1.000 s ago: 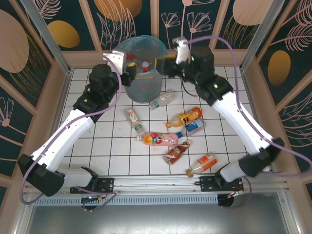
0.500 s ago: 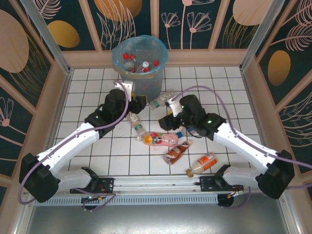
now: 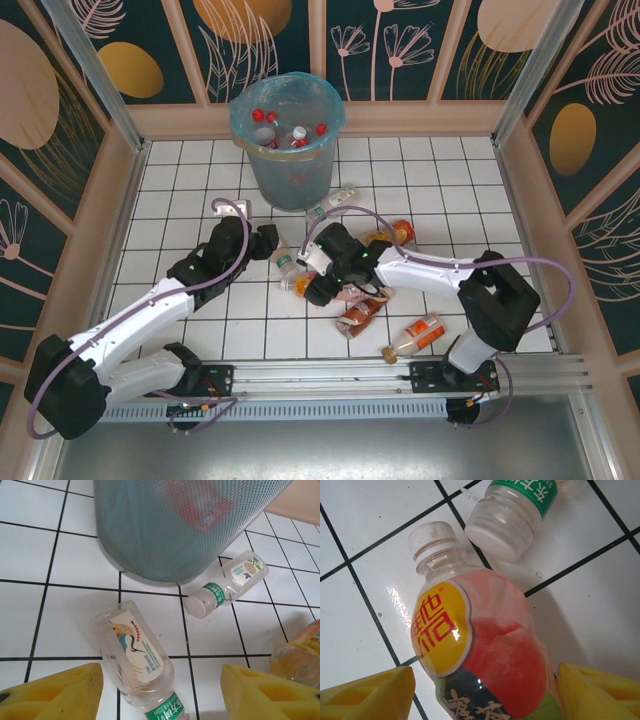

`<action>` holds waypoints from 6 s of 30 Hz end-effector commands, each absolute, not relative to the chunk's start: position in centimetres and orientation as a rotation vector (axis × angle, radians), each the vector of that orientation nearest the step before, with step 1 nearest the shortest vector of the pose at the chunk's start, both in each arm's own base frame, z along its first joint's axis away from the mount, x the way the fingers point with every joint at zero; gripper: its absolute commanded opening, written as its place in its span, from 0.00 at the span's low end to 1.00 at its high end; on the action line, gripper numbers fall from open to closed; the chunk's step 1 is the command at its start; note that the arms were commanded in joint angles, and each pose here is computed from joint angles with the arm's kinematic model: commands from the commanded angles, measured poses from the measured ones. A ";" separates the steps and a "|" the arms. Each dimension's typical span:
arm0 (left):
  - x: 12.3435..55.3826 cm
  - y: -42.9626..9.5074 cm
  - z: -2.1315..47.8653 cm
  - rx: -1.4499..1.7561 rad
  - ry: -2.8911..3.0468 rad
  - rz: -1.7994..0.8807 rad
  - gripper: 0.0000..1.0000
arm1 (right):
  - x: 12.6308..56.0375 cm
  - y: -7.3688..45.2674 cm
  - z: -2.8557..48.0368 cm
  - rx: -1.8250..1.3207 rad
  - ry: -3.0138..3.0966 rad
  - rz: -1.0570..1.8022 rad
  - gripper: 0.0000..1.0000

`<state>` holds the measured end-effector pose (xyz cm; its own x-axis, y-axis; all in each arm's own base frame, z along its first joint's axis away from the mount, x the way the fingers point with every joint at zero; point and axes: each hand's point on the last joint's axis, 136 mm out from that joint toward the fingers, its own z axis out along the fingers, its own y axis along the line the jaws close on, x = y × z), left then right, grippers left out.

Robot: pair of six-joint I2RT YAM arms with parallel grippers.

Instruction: Put the plastic bottles in the bin

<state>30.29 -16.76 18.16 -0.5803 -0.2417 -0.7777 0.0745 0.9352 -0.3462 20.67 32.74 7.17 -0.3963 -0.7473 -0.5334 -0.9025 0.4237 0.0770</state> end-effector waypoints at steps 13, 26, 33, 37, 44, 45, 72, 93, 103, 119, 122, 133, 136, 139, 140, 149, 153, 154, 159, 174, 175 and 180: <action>31.2 -15.9 19.1 -0.119 2.115 -0.350 0.65 | 21.3 31.9 4.6 -1.558 2.272 0.292 0.76; 31.8 -16.7 26.6 -0.009 2.004 -0.362 0.65 | 21.3 31.7 10.6 -1.519 2.107 0.322 0.51; 31.7 -17.8 34.2 0.049 1.875 -0.455 0.65 | 21.4 30.9 14.8 -1.408 2.015 0.346 0.48; 30.7 -19.8 37.8 0.137 1.824 -0.594 0.67 | 21.8 31.3 19.2 -1.278 1.906 0.444 0.45; 29.4 -24.3 40.8 0.231 1.805 -0.912 0.67 | 21.4 30.5 28.3 -1.069 1.632 0.660 0.42; 29.2 -24.8 41.1 0.241 1.799 -0.954 0.68 | 21.3 30.2 29.3 -1.047 1.599 0.687 0.42; 25.9 -28.9 40.7 0.477 1.801 -1.239 0.51 | 22.1 29.8 33.0 -0.923 1.538 0.849 0.41; 27.1 -27.8 38.9 0.440 1.836 -1.103 0.44 | 23.1 30.4 33.1 -0.899 1.581 0.871 0.41; 28.3 -26.0 41.7 0.345 1.753 -1.007 0.02 | 23.1 30.2 34.9 -0.868 1.550 0.876 0.51; 33.5 -21.8 56.0 0.138 1.489 -0.649 0.00 | 23.9 26.0 44.4 -0.586 1.381 0.763 0.99; 35.5 -20.4 58.3 0.103 1.467 -0.482 0.00 | 23.8 24.9 45.0 -0.536 1.357 0.751 0.99; 45.9 -15.5 56.8 0.006 1.558 0.013 0.00 | 24.2 25.0 44.7 -0.493 1.407 0.782 0.99; 47.6 -15.7 54.1 0.023 1.611 0.050 0.00 | 25.4 25.8 44.2 -0.466 1.471 0.794 0.99; 48.9 -16.2 51.7 0.053 1.663 0.067 0.00 | 27.2 27.4 43.0 -0.452 1.589 0.798 0.99; 49.3 -16.3 51.0 0.055 1.679 0.079 0.00 | 27.7 28.0 42.7 -0.448 1.623 0.803 0.99; 52.2 -18.5 45.4 0.093 1.807 0.051 0.00 | 30.8 32.2 38.2 -0.468 1.846 0.831 0.99; 53.5 -19.5 42.0 0.128 1.879 0.050 0.00 | 31.4 31.8 36.9 -0.444 1.899 0.790 0.99; 53.7 -19.8 41.3 0.137 1.894 0.049 0.00 | 31.3 31.6 36.8 -0.440 1.900 0.791 0.99; 54.8 -19.9 37.1 0.149 1.991 0.111 0.00 | 31.4 30.6 36.2 -0.396 1.897 0.788 0.99; 57.6 -19.6 24.6 0.167 2.250 0.059 0.00 | 32.4 31.6 31.5 -0.431 2.004 0.782 0.99; 57.6 -19.6 23.8 0.171 2.263 0.067 0.00 | 32.4 31.6 31.4 -0.431 2.007 0.784 0.99; 58.1 -19.2 21.0 0.168 2.306 0.091 0.00 | 32.4 31.5 31.1 -0.423 2.016 0.784 0.99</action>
